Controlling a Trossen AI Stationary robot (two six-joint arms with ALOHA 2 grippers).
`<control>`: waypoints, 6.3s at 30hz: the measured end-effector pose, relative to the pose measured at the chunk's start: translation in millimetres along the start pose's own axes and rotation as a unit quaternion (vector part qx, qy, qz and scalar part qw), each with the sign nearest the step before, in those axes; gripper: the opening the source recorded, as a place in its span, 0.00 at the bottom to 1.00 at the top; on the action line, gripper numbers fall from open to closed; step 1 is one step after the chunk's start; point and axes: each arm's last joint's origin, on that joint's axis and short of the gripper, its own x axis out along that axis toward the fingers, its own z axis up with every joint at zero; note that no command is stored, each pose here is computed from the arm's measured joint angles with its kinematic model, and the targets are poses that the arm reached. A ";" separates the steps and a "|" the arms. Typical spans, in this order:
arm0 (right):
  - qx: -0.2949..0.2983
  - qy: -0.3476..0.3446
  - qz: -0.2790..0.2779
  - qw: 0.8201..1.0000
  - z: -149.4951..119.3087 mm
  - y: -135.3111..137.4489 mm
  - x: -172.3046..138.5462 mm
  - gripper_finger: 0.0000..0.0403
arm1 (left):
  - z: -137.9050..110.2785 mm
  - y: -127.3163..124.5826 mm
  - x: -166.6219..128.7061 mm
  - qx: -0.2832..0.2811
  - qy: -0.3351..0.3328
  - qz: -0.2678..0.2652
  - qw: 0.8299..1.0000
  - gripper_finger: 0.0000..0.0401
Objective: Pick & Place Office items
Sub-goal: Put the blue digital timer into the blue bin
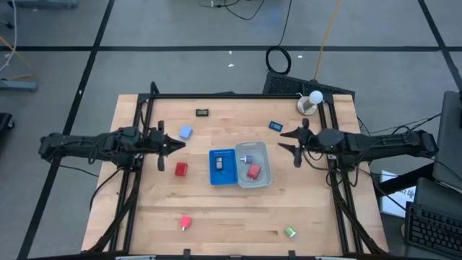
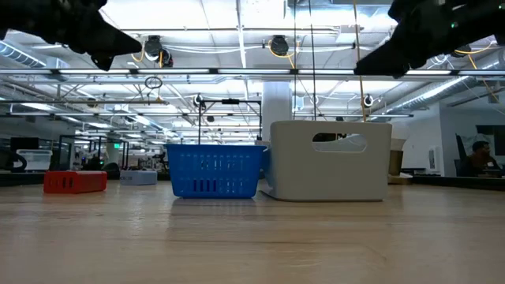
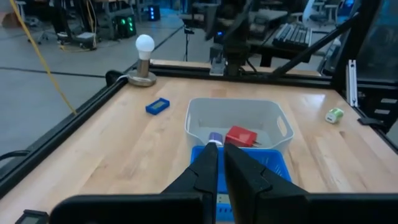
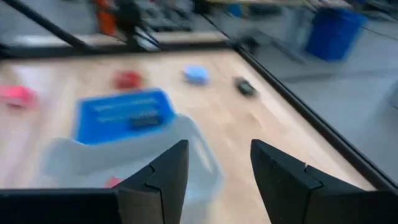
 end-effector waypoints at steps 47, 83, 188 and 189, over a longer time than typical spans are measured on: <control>0.072 0.192 -0.165 0.965 -90.0 -94.0 70.6 0.64 | -20.8 5.4 -13.6 -0.009 -0.041 0.047 0.998 0.06; 0.069 0.293 -0.078 0.950 -125.3 -114.1 92.0 0.63 | -20.9 5.7 -13.7 -0.007 -0.040 0.051 0.998 0.06; -0.191 -0.041 0.004 0.981 3.1 29.9 60.0 0.39 | 20.7 -14.8 223.3 -0.313 -0.068 0.005 0.947 0.56; -0.196 -0.038 0.001 0.980 2.6 30.5 59.7 0.40 | 21.4 -15.0 226.7 -0.315 -0.067 -0.002 0.947 0.56</control>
